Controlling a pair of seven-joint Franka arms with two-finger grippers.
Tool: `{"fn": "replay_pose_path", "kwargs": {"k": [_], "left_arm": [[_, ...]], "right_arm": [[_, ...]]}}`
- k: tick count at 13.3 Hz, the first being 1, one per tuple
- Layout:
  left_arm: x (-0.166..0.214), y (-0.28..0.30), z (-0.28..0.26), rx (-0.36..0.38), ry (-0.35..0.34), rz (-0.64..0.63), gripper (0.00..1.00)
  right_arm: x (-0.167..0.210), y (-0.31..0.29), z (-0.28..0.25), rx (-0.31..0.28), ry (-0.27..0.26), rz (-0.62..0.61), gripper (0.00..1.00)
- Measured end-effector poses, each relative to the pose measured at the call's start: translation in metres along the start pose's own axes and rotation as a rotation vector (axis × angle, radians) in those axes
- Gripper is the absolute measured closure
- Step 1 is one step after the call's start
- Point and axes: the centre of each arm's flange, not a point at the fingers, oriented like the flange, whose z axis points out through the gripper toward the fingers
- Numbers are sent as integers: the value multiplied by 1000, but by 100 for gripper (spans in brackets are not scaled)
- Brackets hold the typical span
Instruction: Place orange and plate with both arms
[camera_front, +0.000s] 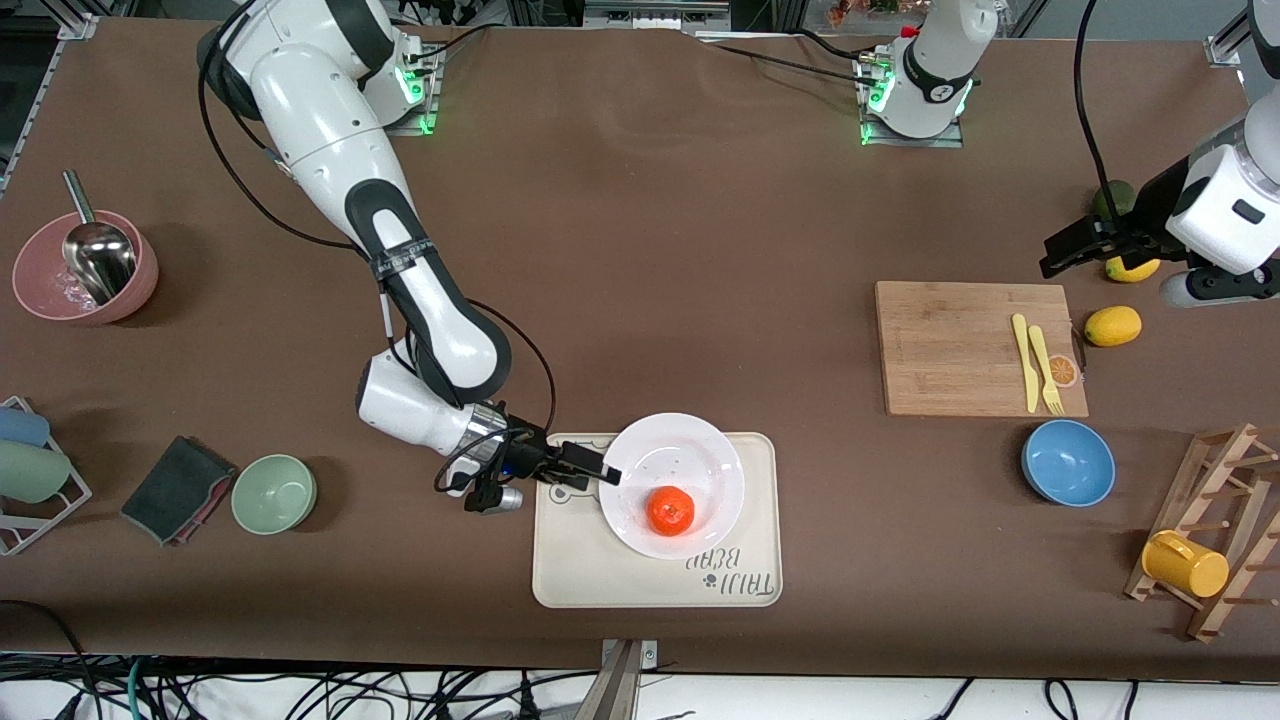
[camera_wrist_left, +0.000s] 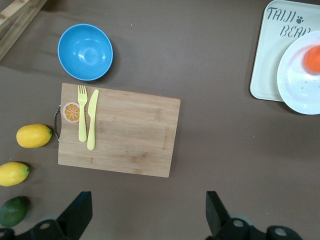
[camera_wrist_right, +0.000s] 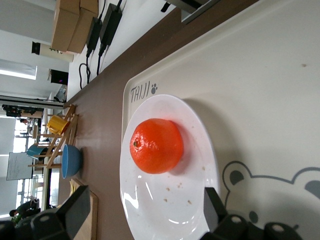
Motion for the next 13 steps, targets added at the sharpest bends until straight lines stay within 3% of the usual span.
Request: {"fn": "replay_pose_path", "kwargs": {"k": [2, 6, 8, 10, 13], "left_arm": [[0, 1, 0, 0, 0, 1, 0], [-1, 3, 0, 0, 0, 6, 0], [-1, 5, 0, 1, 0, 9, 0], [-1, 5, 0, 1, 0, 10, 0], [-1, 6, 0, 1, 0, 10, 0]], "right_arm": [[2, -4, -22, -46, -83, -73, 0], [11, 11, -107, -217, -374, -202, 0], [17, 25, -153, -325, -492, -229, 0], [21, 35, -190, -419, -568, -236, 0], [32, 46, -247, -505, -599, -204, 0]]}}
